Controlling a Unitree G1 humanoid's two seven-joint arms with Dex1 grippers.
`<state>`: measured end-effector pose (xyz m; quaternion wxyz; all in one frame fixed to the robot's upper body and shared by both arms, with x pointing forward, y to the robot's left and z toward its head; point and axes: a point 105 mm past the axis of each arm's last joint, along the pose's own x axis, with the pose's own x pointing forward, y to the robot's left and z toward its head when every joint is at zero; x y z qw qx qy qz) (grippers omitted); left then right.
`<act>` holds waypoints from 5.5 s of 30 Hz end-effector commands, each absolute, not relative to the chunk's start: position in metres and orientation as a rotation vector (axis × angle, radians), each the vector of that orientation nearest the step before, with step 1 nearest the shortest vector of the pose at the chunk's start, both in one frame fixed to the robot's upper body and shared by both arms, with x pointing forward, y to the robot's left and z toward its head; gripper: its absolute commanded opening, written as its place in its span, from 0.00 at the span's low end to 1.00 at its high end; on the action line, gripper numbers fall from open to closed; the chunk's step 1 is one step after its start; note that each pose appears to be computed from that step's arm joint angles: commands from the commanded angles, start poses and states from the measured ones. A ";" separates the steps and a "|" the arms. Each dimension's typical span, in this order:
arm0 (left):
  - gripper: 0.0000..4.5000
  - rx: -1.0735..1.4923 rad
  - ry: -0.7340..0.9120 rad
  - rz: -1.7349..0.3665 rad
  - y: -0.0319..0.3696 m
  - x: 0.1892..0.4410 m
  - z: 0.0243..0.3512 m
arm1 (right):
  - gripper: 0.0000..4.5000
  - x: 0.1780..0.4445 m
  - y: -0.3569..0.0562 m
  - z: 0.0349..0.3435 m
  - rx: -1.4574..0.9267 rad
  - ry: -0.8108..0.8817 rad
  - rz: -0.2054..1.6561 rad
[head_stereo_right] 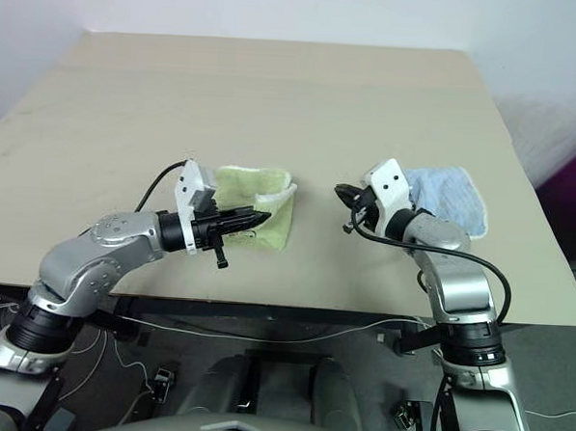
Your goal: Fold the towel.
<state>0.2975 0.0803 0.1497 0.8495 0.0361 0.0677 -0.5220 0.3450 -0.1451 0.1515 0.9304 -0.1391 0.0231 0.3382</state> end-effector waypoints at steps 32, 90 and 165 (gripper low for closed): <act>0.30 0.044 -0.038 -0.755 0.154 0.342 0.189 | 0.00 0.341 -0.061 0.184 -0.173 -0.070 0.923; 0.99 -0.662 0.588 -0.969 0.159 0.316 0.107 | 0.00 0.336 -0.072 0.170 -0.290 -0.081 0.848; 0.00 -0.696 -0.294 0.087 0.405 0.376 0.213 | 0.00 0.337 -0.060 0.188 -0.306 -0.140 0.882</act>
